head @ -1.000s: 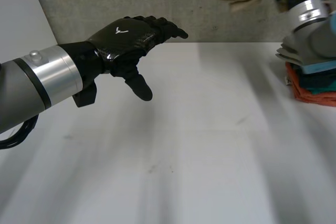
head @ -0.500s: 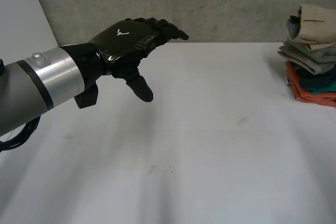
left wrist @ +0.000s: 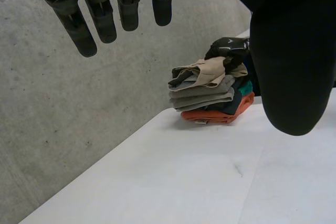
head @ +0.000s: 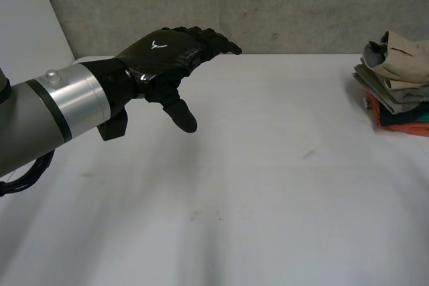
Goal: Fold the laundry.
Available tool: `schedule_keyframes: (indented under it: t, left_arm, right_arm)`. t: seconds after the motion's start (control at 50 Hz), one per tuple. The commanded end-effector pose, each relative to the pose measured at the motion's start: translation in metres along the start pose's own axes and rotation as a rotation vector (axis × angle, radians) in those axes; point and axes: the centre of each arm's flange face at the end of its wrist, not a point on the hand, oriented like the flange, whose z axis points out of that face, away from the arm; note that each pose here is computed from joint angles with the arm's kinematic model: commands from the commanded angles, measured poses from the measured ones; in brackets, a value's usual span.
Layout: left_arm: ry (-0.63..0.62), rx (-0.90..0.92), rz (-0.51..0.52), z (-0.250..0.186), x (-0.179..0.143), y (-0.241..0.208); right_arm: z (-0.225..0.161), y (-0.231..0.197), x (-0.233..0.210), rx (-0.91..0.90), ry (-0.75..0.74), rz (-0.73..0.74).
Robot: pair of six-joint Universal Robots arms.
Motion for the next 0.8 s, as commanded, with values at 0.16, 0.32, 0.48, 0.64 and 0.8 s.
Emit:
schedule_keyframes:
  t: [0.16, 0.32, 0.48, 0.64, 0.8]
  left_arm:
    - [-0.002, 0.003, 0.002, 0.000, -0.001, 0.000]
    - [-0.005, 0.004, 0.003, 0.000, -0.002, -0.001]
    - [-0.005, 0.004, 0.003, 0.000, -0.002, -0.001]
    - [-0.009, 0.009, 0.000, -0.001, -0.003, -0.003]
    - [-0.025, 0.043, -0.012, -0.001, -0.005, -0.009]
  right_arm:
    - [-0.008, -0.021, 0.008, -0.047, 0.113, 0.016]
    - [-0.015, -0.055, 0.010, -0.028, 0.157, -0.015]
    - [-0.022, -0.070, 0.009, -0.037, 0.169, -0.010]
    - [-0.063, -0.091, 0.043, -0.085, 0.303, -0.068]
    - [-0.114, -0.111, 0.112, -0.198, 0.753, -0.232]
